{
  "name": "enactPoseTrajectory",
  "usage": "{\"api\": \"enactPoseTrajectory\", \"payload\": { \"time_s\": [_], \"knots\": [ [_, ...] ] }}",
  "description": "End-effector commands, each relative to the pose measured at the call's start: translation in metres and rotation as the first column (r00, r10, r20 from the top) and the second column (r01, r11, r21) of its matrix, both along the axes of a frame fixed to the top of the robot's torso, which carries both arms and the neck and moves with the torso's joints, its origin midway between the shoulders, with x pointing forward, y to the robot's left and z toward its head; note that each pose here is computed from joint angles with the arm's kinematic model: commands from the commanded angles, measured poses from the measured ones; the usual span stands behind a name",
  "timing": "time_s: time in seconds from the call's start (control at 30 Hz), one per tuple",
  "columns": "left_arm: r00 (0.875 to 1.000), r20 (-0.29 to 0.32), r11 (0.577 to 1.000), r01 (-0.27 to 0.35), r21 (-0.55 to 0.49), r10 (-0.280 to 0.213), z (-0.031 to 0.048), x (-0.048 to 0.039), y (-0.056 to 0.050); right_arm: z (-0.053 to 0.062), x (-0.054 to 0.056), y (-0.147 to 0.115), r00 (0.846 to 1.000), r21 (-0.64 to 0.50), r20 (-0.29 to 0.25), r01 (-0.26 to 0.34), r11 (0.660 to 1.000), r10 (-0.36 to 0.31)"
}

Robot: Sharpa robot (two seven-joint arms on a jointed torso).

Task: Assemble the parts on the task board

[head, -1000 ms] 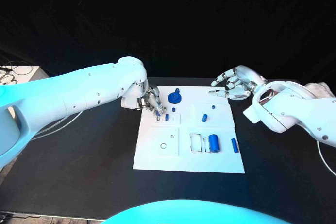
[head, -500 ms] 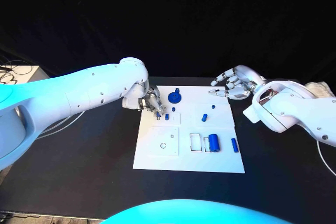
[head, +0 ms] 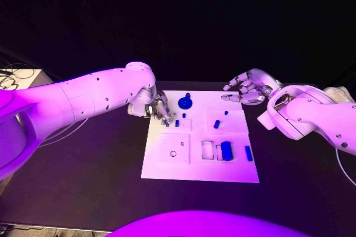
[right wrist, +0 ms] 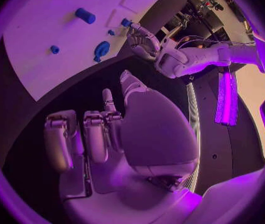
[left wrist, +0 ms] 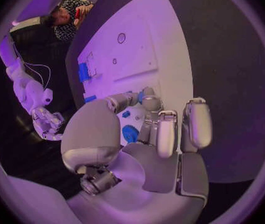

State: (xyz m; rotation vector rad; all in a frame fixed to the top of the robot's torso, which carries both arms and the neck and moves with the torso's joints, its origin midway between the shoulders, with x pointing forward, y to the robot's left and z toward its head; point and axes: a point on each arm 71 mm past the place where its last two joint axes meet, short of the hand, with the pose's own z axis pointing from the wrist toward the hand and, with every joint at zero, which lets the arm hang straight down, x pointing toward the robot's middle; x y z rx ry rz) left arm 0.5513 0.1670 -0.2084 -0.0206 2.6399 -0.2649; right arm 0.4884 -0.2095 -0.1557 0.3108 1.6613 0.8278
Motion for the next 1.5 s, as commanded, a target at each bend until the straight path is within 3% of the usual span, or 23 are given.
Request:
{"api": "enactPoseTrajectory", "payload": {
  "time_s": [0.03, 1.5],
  "knots": [
    [1.0, -0.019, 1.0, 0.008, -0.002, -0.008, -0.0014, -0.0016, 0.0, 0.0, -0.001, 0.002, 1.0, -0.004, 0.001, -0.02, 1.0, 0.02],
    [0.999, -0.033, 1.0, 0.014, 0.017, -0.013, -0.0118, -0.0044, -0.002, 0.0, -0.001, 0.002, 1.0, -0.004, 0.001, -0.023, 1.0, 0.023]
  ]
}}
